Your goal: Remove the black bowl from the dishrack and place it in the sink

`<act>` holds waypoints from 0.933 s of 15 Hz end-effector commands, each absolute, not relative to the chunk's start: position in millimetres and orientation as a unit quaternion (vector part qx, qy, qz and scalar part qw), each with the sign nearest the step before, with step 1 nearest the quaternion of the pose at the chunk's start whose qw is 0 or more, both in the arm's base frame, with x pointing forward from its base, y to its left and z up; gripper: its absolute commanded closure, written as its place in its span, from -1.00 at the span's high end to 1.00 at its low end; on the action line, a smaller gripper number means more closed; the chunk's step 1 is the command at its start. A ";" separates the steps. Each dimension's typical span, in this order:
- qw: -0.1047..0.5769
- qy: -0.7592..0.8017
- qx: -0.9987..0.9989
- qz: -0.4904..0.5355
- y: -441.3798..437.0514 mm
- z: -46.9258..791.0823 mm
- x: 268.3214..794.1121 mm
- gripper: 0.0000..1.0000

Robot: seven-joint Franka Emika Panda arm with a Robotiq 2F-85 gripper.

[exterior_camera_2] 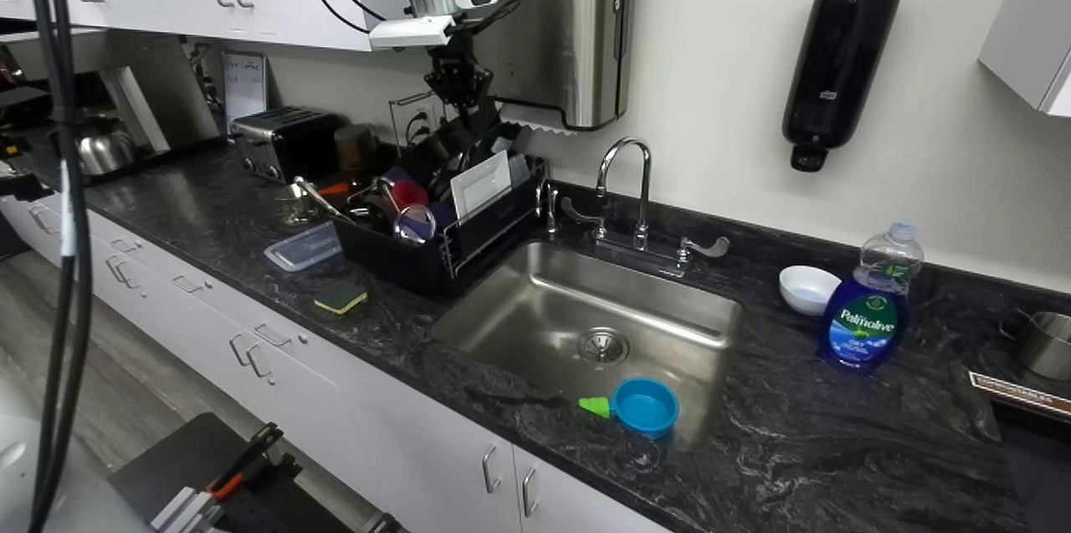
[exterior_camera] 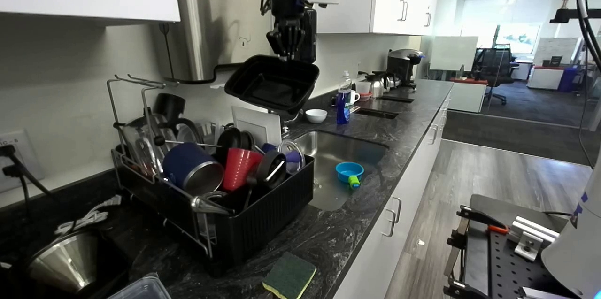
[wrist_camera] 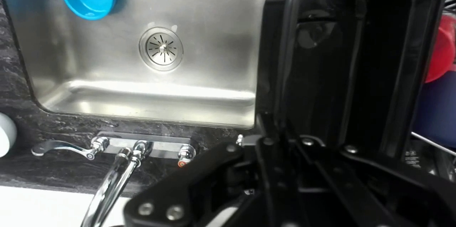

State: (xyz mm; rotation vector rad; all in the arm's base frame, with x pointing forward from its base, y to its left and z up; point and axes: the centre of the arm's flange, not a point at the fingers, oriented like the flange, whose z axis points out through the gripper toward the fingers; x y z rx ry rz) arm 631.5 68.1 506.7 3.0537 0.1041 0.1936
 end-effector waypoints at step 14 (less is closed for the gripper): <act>-0.024 -0.083 0.996 0.000 -46.2 454.1 607.5 -0.97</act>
